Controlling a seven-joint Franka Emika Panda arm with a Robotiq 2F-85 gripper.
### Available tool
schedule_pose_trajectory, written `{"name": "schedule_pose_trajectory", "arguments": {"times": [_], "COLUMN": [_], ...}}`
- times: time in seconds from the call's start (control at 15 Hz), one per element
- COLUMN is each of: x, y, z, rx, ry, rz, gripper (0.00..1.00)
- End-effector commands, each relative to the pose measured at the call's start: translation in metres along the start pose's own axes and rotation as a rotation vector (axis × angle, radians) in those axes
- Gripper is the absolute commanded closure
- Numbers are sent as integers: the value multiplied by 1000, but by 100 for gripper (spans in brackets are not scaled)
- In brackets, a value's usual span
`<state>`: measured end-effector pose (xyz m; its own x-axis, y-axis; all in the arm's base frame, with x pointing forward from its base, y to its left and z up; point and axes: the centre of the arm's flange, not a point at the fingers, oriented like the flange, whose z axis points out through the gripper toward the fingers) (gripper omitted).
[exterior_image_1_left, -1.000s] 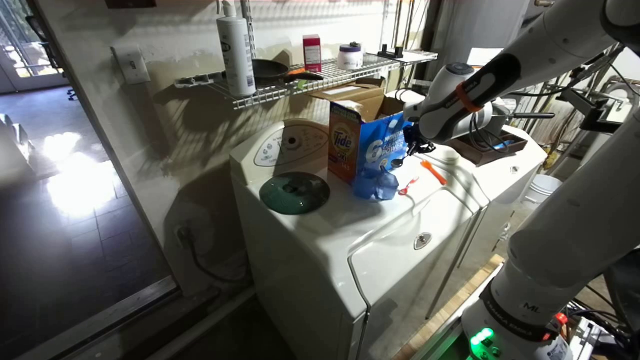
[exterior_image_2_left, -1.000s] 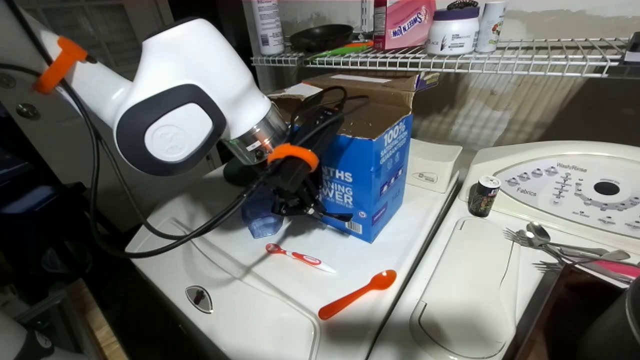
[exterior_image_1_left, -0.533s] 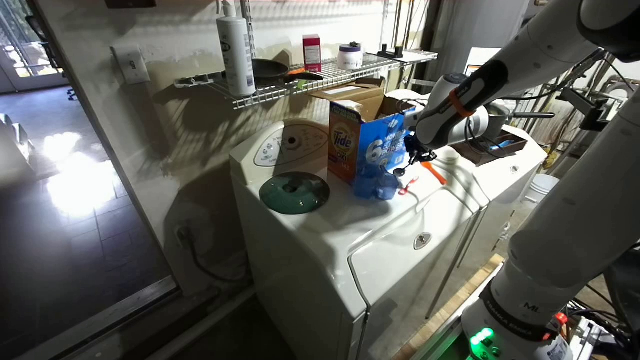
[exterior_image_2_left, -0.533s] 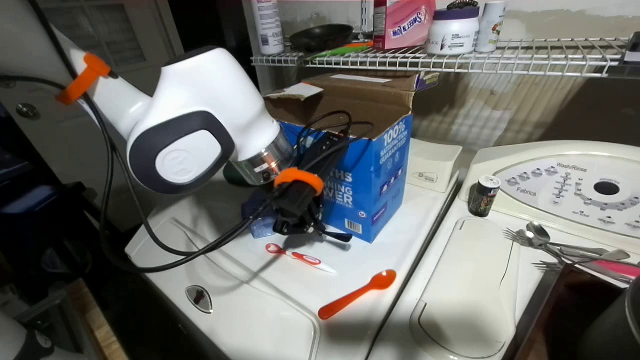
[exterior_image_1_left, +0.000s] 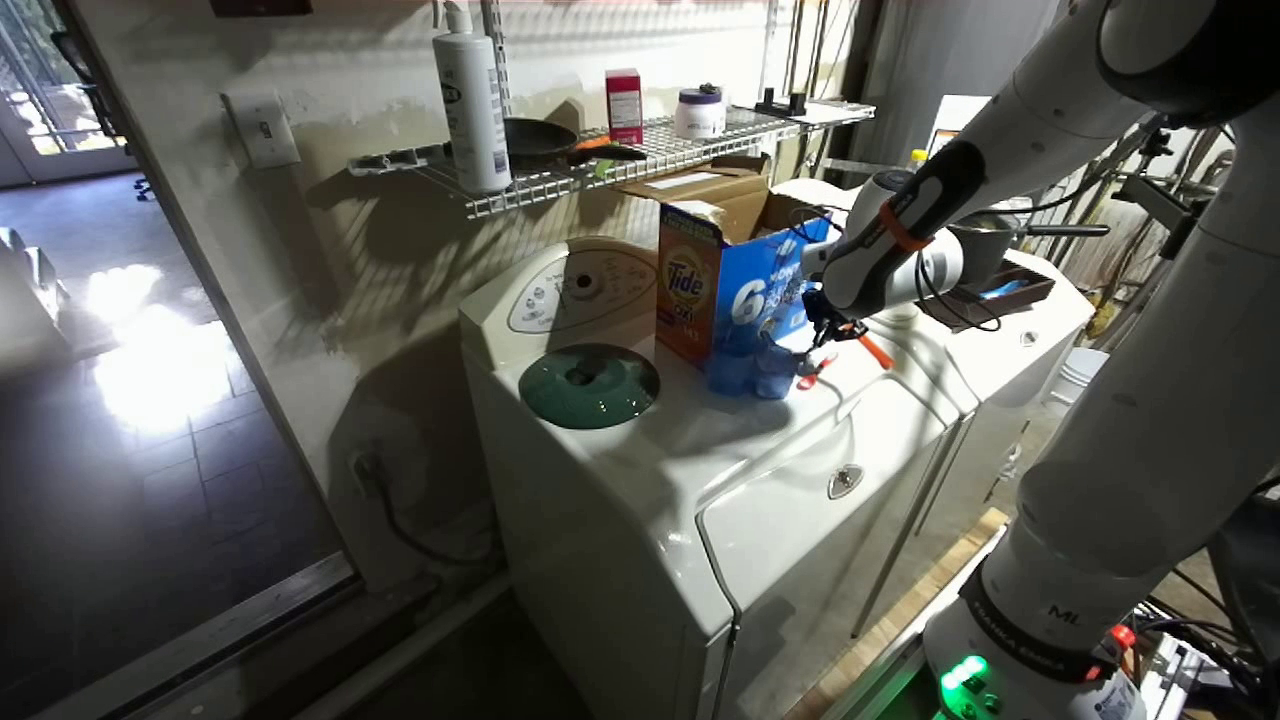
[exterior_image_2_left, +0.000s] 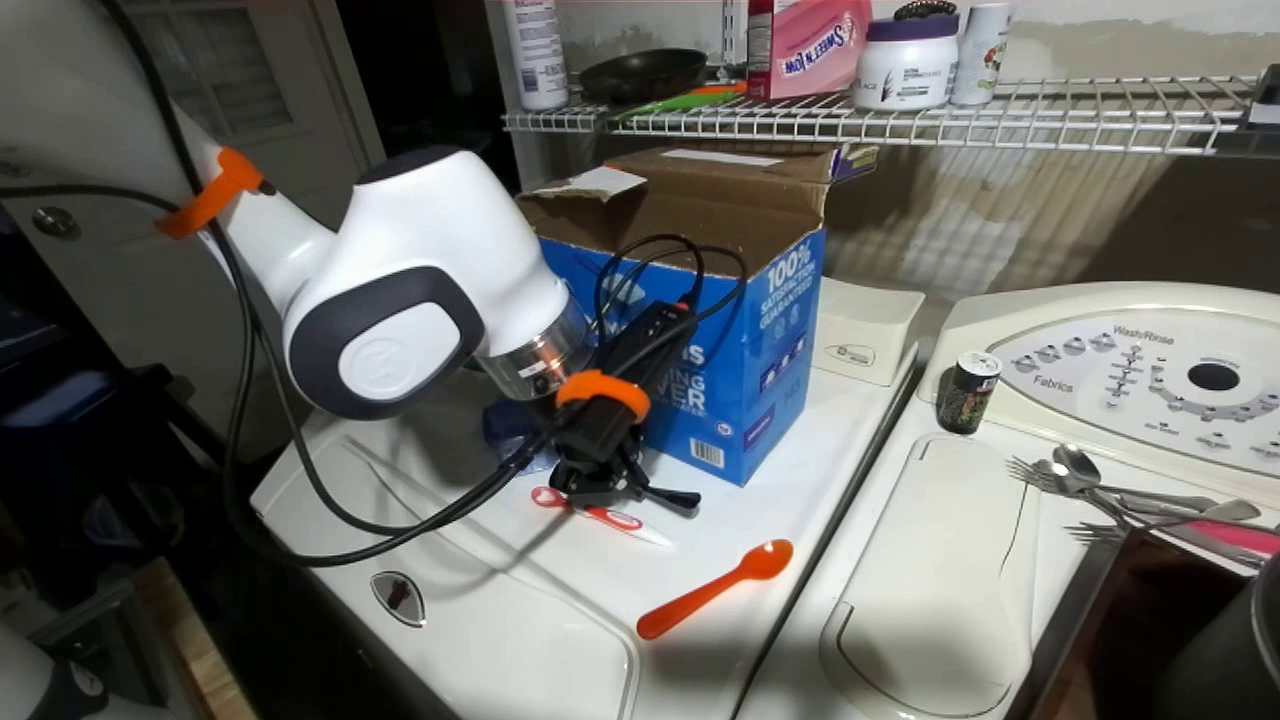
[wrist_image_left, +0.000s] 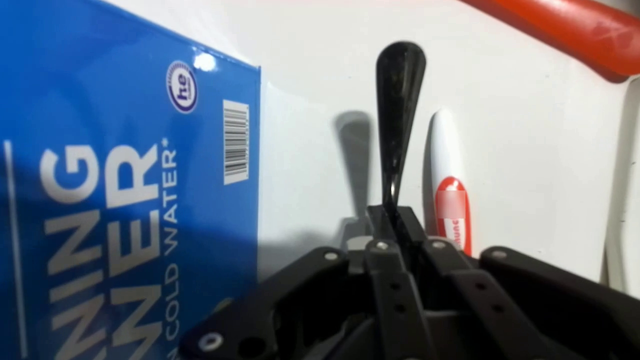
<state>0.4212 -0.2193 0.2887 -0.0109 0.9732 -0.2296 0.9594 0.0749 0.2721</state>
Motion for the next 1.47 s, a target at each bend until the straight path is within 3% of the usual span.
{"name": "schedule_pose_trajectory", "arguments": {"times": [0.0, 0.4, 0.47, 0.53, 0.67, 0.73, 1.0, 1.2, 1.4], "x": [-1, 1, 2, 2, 2, 2, -1, -6, -12], "y": [2, 1, 1, 1, 0, 1, 6, 9, 15], "z": [19, 31, 31, 32, 33, 31, 10, -14, -38], "rx": [-8, -17, -17, -18, -13, -15, -27, -22, -8], "ry": [1, -5, -3, -3, -3, -6, -25, -44, -61], "rz": [-13, -9, -9, -7, -8, -8, -6, -24, -50], "gripper": [98, 98, 84, 75, 65, 46, 18, 1, 0]}}
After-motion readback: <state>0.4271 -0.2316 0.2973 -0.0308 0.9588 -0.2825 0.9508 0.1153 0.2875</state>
